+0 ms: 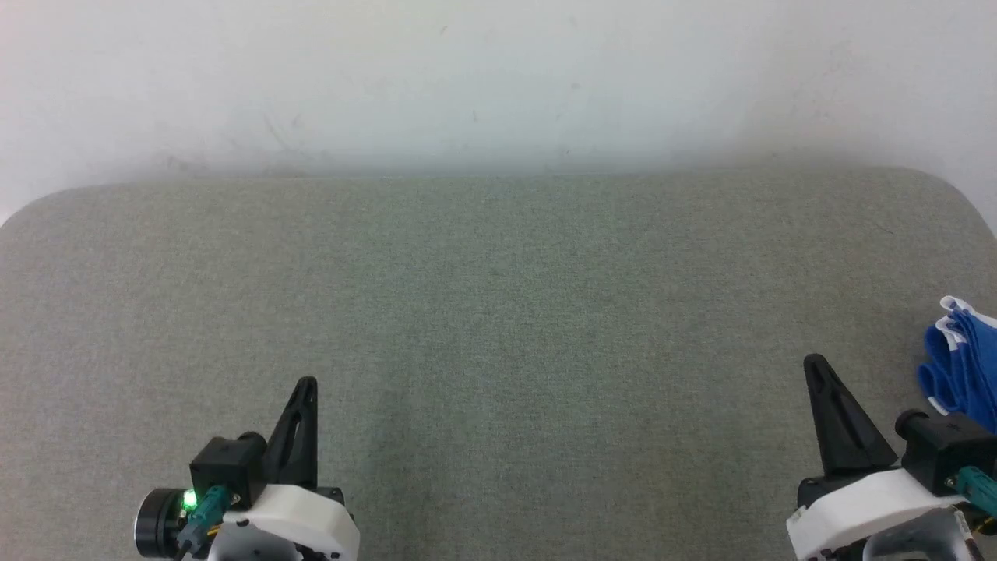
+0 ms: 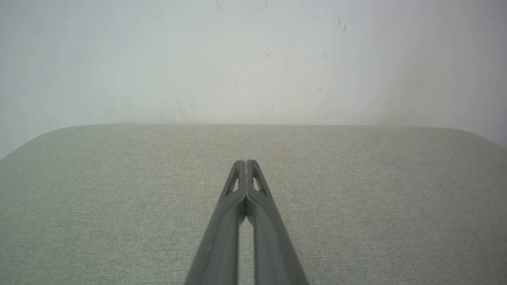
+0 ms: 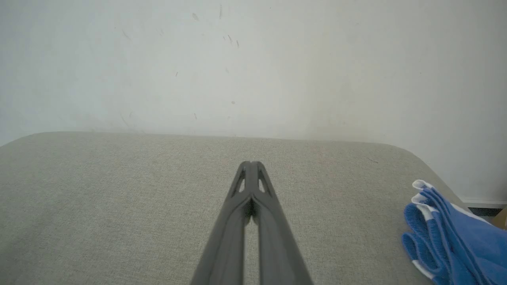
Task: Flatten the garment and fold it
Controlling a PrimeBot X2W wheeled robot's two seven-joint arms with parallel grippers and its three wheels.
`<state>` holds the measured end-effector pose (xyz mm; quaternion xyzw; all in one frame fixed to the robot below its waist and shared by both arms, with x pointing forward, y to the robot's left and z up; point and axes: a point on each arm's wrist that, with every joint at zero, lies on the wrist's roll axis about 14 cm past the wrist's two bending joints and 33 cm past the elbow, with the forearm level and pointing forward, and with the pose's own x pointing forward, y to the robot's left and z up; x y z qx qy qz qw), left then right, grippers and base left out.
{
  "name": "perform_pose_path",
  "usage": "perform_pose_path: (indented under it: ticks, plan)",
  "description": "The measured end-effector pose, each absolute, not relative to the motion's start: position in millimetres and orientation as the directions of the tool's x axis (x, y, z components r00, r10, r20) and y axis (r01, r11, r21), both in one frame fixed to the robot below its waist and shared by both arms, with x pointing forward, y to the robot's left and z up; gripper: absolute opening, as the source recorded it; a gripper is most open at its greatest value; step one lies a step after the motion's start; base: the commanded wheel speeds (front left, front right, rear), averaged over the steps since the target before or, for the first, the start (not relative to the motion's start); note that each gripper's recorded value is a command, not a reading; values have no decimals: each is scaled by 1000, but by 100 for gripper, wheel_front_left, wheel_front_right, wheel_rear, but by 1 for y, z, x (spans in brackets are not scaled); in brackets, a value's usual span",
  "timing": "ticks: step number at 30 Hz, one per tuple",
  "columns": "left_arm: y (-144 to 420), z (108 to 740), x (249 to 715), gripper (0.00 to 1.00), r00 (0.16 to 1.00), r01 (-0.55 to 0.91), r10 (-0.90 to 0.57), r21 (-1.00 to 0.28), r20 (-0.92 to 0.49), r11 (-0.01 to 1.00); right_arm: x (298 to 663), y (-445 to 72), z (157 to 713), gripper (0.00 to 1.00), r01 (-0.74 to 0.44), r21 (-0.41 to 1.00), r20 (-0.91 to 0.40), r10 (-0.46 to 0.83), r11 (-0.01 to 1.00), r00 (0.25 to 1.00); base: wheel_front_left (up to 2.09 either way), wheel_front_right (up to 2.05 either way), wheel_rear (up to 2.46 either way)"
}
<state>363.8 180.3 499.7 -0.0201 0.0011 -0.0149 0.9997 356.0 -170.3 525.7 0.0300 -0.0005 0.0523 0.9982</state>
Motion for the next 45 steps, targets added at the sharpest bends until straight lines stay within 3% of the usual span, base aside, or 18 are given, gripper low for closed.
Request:
perform_pose_path:
  ticks: [45]
  plan:
    - [178, 510, 367, 0, 1000, 21, -21, 1, -11, 1000, 362, -166, 525, 0, -115, 7, -3, 115, 993, 993, 0, 0, 0]
